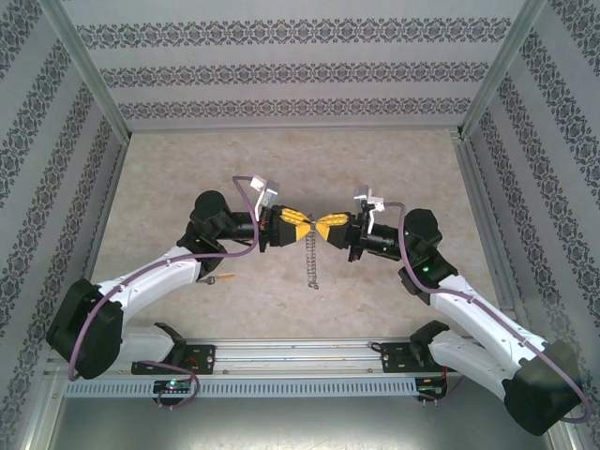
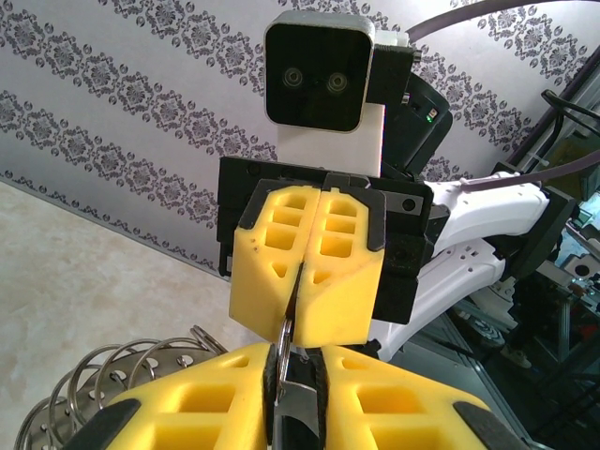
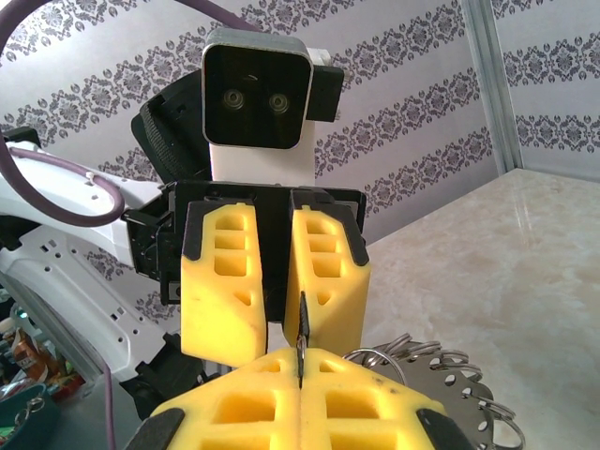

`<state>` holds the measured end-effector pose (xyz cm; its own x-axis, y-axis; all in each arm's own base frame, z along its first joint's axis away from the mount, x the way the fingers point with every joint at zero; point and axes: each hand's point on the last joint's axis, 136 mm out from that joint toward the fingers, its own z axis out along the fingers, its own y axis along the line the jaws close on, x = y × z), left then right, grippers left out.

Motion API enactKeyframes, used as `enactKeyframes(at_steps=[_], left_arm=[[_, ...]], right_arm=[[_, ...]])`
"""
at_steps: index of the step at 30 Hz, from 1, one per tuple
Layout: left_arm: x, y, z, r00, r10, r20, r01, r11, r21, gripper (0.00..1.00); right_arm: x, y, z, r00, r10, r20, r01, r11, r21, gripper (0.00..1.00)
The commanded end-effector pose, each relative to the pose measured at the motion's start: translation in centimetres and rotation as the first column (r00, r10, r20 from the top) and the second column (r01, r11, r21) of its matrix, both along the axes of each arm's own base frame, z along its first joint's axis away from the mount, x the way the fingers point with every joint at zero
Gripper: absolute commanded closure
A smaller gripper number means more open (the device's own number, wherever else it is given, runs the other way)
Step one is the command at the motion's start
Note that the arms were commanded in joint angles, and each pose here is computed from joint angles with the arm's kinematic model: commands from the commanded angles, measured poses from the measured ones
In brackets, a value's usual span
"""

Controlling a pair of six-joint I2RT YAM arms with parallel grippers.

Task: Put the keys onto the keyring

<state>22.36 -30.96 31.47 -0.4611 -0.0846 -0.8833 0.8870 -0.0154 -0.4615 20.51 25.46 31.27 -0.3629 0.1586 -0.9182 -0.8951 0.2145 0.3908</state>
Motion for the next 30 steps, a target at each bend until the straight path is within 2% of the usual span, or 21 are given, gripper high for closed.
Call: enactKeyframes(at_steps=[1, 11, 16, 24, 30], left_arm=[[-0.98, -0.23, 0.41, 0.998, -0.049, 0.041, 0.050, 0.999, -0.016, 0.77], [-0.93, -0.35, -0.01, 0.998, -0.043, 0.044, 0.043, 0.999, -0.007, 0.71], [-0.59, -0.27, -0.19, 0.999, -0.017, 0.049, 0.017, 1.000, -0.007, 0.64], [-0.56, -0.41, -0.17, 0.998, -0.010, 0.060, 0.011, 1.000, -0.014, 0.65], [-0.62, -0.60, -0.15, 0.998, -0.017, 0.063, 0.018, 1.000, -0.016, 0.72]], right_arm=[[0.31, -0.42, 1.51, 0.998, -0.030, 0.057, 0.028, 0.999, 0.042, 1.00], [0.29, -0.42, 1.42, 0.998, -0.029, 0.055, 0.026, 0.999, 0.042, 1.00], [0.17, -0.41, 1.48, 0.998, -0.024, 0.058, 0.021, 0.999, 0.044, 1.00], [0.25, -0.28, 1.41, 0.998, -0.019, 0.052, 0.017, 0.999, 0.047, 1.00], [0.28, -0.14, 1.31, 0.999, -0.013, 0.048, 0.011, 0.999, 0.048, 1.00]])
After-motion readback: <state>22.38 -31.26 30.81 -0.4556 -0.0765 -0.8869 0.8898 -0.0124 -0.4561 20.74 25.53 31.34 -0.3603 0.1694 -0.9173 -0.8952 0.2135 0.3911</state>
